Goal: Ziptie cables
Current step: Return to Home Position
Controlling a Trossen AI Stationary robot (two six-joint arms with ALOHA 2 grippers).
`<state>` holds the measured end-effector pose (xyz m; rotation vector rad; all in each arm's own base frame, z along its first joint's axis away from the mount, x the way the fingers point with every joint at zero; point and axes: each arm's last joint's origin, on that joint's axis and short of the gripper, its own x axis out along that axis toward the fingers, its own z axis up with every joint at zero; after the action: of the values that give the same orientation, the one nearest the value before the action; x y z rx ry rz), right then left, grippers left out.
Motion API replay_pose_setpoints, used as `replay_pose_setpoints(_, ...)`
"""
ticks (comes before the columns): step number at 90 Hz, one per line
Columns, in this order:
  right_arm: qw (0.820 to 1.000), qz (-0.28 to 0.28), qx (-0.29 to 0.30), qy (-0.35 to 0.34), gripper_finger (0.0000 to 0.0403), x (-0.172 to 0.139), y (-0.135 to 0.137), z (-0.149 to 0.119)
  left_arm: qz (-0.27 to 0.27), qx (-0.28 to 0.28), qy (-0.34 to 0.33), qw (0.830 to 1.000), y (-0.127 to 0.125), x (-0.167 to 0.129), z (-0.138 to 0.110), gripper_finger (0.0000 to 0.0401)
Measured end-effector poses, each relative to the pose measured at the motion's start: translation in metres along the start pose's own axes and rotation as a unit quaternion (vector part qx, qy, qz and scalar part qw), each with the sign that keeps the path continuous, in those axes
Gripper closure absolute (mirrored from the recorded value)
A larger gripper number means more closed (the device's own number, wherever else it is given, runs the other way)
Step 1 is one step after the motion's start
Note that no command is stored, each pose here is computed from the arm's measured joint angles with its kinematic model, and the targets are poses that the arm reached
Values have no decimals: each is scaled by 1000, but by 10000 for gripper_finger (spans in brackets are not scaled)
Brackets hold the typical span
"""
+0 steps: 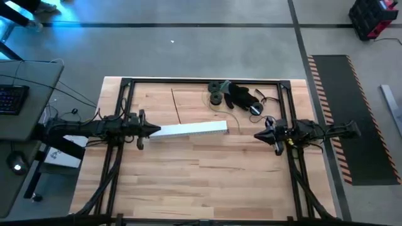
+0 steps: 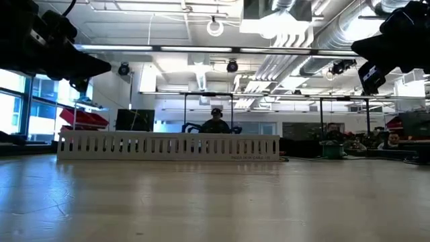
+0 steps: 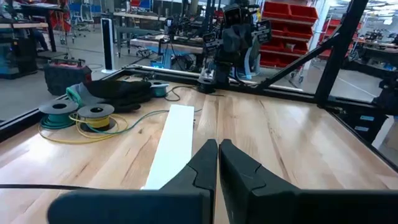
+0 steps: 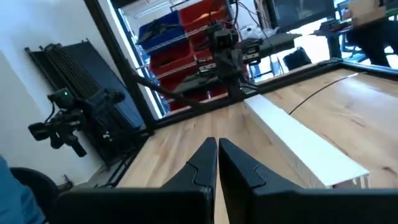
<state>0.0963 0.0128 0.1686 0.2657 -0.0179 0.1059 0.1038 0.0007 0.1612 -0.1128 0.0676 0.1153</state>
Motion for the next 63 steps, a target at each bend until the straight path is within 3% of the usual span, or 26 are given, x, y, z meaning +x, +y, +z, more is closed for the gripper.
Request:
replay_pose_setpoints(11,995,1,-103,0,403,0,0,0,0,0,0,1000,0,0,0,401)
replay_pose_setpoints(21,990,1,-138,0,403,0,0,0,0,0,0,1000,0,0,0,401)
replay_pose_setpoints(63,997,3,-82,4,403,0,0,-1,0,0,0,1000,0,0,0,401)
